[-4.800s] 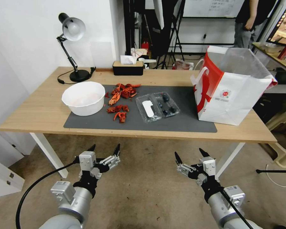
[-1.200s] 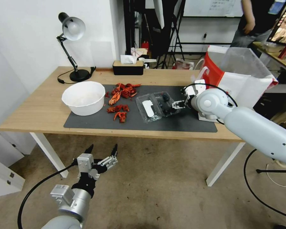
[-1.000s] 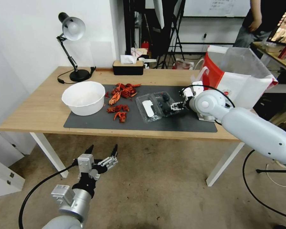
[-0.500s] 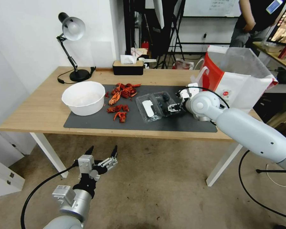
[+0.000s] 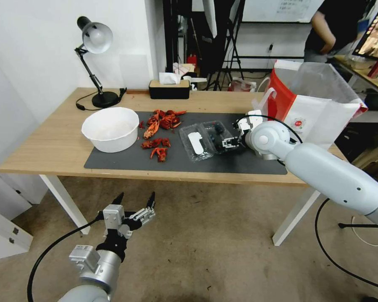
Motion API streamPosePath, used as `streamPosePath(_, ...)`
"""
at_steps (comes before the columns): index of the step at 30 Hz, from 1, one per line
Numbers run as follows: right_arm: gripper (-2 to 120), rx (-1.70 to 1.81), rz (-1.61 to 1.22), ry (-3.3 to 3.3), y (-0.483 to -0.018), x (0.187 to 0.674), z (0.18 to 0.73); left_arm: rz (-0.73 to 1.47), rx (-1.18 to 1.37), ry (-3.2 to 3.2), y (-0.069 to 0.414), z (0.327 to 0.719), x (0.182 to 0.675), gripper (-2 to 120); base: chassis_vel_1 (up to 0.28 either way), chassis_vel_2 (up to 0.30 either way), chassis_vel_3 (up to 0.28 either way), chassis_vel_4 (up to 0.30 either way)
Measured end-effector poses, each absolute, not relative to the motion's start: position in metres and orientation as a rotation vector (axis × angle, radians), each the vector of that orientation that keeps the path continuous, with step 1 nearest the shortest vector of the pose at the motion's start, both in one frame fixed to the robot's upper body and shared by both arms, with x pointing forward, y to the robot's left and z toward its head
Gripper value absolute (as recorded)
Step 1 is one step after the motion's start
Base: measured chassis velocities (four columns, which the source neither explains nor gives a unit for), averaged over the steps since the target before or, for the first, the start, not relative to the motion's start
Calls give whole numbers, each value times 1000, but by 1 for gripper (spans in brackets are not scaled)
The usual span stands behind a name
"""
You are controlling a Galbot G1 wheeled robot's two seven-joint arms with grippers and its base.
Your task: Close the takeout container lid, then place the container into the takeout bag.
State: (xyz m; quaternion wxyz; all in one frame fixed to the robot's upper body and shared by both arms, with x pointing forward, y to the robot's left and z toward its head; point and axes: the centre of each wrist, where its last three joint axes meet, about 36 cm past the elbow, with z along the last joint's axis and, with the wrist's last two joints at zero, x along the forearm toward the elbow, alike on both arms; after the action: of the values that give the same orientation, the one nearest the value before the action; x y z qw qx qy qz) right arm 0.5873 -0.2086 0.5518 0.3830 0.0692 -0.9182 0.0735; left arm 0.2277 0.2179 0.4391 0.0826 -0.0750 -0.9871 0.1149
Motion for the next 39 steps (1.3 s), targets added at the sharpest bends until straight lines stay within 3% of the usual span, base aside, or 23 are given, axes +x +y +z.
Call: streamPosePath(39,100,101,153,-2314,-216,583,550,352,-215,-2955,216,435,226,100,0,0,0,0)
